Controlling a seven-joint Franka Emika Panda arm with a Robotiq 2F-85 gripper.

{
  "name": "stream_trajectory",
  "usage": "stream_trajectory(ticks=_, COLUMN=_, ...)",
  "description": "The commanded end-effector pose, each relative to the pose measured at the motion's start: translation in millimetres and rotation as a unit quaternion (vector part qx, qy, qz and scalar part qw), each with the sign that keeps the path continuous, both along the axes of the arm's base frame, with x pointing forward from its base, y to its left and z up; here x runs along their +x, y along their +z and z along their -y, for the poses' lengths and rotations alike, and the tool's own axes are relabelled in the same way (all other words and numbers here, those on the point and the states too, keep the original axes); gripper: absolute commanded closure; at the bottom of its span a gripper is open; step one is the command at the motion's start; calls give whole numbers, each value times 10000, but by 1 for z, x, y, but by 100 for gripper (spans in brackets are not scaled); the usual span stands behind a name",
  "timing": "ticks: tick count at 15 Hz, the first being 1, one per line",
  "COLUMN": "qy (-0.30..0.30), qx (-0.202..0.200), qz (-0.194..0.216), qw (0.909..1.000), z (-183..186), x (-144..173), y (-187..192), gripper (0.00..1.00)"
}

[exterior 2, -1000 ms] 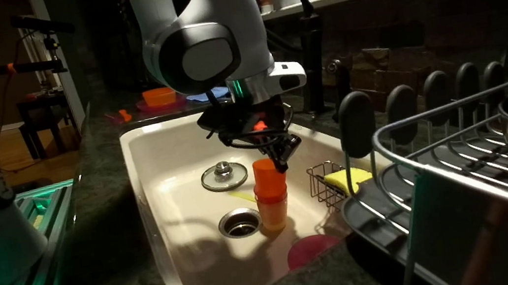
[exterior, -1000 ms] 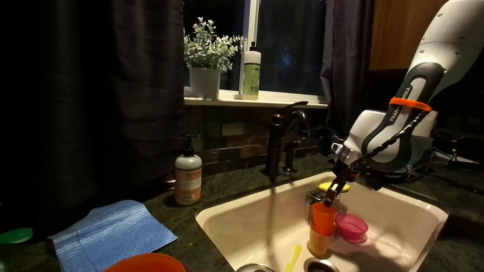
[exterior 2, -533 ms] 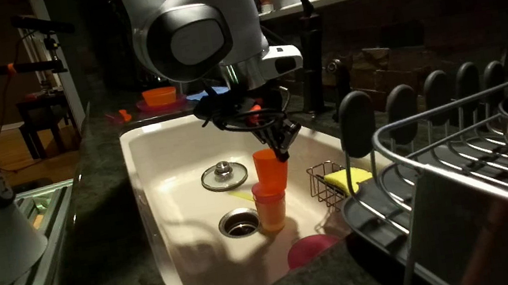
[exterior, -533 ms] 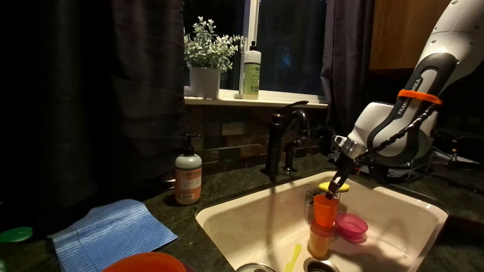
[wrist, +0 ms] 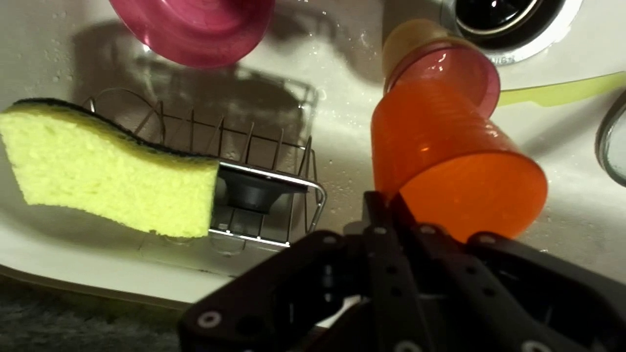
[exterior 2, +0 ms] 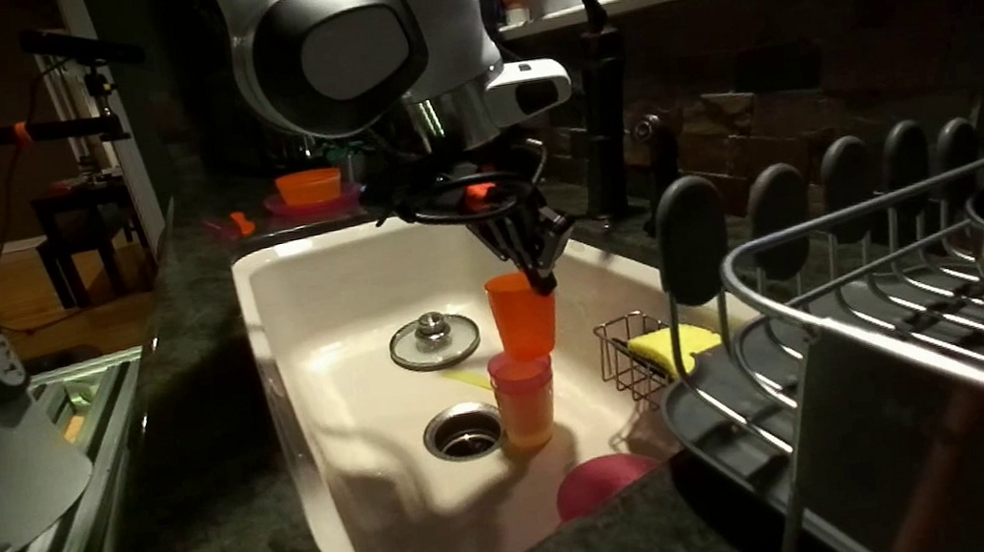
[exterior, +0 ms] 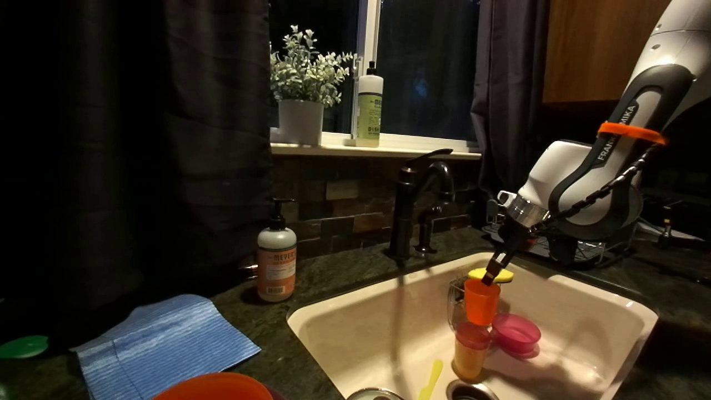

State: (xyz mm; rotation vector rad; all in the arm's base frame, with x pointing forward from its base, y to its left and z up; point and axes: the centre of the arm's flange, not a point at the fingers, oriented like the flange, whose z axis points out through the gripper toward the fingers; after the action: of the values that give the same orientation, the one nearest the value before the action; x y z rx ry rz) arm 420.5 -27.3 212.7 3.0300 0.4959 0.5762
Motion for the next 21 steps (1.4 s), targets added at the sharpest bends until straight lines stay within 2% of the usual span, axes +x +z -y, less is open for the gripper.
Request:
stream_trajectory(ticks=1, qy=-119, qx=-107, qz=78, qw=9998, z=7, x=-18, y=24, gripper=99)
stream_trajectory(ticks=5, qy=-630, qx=-182, qz=49, qw=9978, z=29, x=-18, y=31, gripper=99)
stream_trajectory(ticks=12, qy=-954, qx=-90, qz=-490, qw=9942, z=54, x=-27, y=0, gripper=99)
stream_trajectory(ticks=16, qy=-969, qx=-171, qz=-608, qw=9933, z=67, x=-35, y=-19, gripper=99)
stream_trajectory(ticks=21, qy=-535, qx=-35, qz=-692, qw=9962, z=78, x=-45, y=-41, gripper=99)
